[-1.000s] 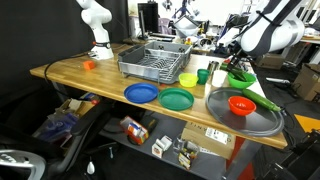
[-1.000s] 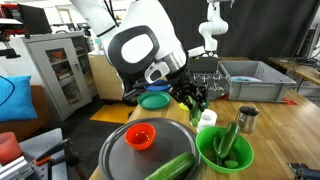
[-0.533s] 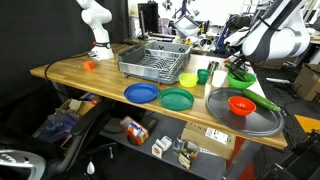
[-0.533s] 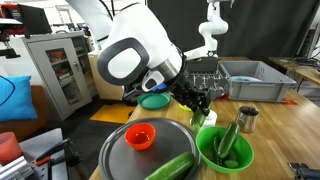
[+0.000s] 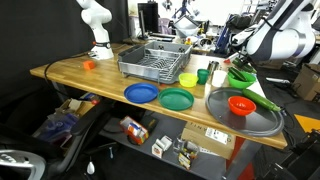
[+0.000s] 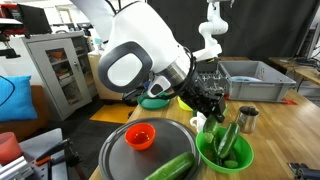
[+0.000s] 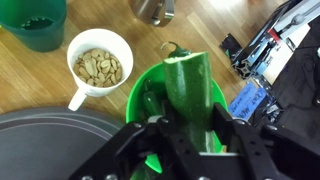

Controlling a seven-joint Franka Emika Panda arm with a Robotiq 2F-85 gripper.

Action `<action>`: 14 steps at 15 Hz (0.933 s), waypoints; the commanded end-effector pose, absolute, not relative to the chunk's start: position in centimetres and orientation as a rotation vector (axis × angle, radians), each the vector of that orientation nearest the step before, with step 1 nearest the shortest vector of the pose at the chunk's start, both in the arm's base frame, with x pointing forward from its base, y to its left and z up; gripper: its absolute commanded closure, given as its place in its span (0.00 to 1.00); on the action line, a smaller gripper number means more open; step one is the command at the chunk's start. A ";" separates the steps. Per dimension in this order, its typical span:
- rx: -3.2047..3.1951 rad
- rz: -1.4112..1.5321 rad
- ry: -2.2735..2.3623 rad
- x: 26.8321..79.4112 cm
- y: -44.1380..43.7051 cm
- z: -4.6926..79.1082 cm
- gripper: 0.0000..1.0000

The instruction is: Put the zucchini on the blue plate in the green bowl

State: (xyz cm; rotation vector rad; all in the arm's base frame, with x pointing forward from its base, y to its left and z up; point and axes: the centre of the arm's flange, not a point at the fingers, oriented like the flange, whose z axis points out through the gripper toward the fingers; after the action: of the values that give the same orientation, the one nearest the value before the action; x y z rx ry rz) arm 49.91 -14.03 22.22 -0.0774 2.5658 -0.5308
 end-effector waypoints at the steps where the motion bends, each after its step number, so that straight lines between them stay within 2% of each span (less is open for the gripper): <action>1: -0.053 -0.555 2.544 51.0 -15.1 21.1 0.83; 14: -0.126 -0.522 2.593 53.2 -15.5 17.3 0.83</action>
State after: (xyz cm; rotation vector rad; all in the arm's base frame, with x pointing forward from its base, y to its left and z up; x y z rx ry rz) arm 52.56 -14.79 17.78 -0.1058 2.6015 -0.5108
